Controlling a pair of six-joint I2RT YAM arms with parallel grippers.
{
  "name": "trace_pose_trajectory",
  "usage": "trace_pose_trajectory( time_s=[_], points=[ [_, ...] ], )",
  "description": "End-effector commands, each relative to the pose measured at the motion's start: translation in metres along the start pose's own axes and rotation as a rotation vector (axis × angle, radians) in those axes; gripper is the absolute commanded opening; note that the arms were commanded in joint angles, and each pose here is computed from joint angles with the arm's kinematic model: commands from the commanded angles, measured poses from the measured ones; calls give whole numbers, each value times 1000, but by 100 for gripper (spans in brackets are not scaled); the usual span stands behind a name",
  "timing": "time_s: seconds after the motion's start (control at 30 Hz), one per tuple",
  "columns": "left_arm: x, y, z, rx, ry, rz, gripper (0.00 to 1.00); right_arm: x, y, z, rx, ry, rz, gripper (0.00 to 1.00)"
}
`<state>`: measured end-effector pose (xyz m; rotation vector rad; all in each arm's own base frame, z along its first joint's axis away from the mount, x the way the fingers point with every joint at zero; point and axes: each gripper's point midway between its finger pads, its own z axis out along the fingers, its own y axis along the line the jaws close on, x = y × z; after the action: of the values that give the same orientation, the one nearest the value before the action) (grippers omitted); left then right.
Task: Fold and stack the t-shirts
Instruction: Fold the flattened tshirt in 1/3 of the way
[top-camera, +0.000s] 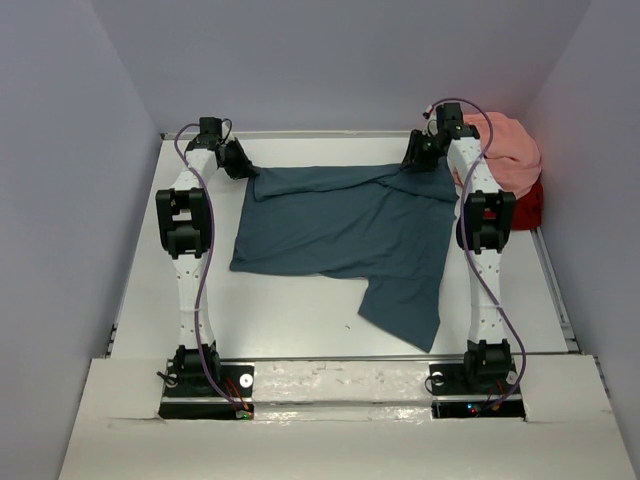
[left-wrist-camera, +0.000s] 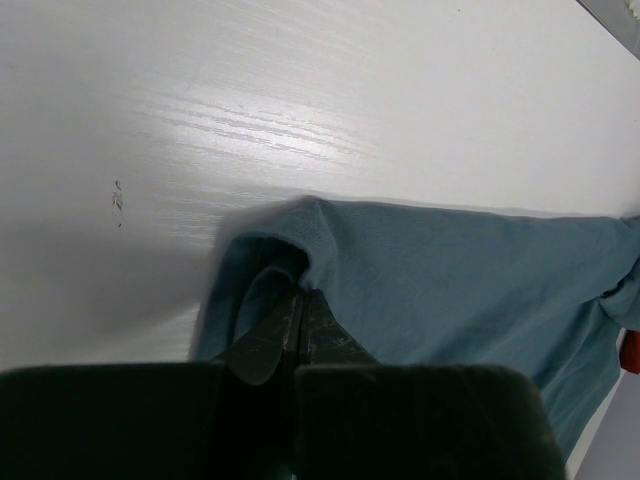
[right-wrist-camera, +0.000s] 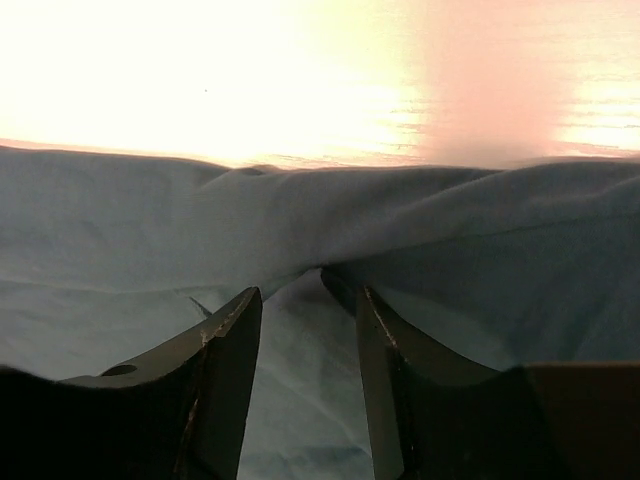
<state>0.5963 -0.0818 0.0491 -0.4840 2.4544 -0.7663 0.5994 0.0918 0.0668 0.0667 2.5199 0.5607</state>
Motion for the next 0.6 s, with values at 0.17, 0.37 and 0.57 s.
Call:
trace_pose_trajectory(
  time_s=[0.17,0.37,0.57],
  points=[
    [-8,-14,-15,43,-15,18,5,-4,4,15,-36,-24,-32,47],
    [-7,-13,-13,52,-7,13,0,-6,-1,12,-28,-28,-22,22],
    [-7,-13,-12,56,-8,8,0,-7,0,11,-29,-32,-20,6]
  ],
)
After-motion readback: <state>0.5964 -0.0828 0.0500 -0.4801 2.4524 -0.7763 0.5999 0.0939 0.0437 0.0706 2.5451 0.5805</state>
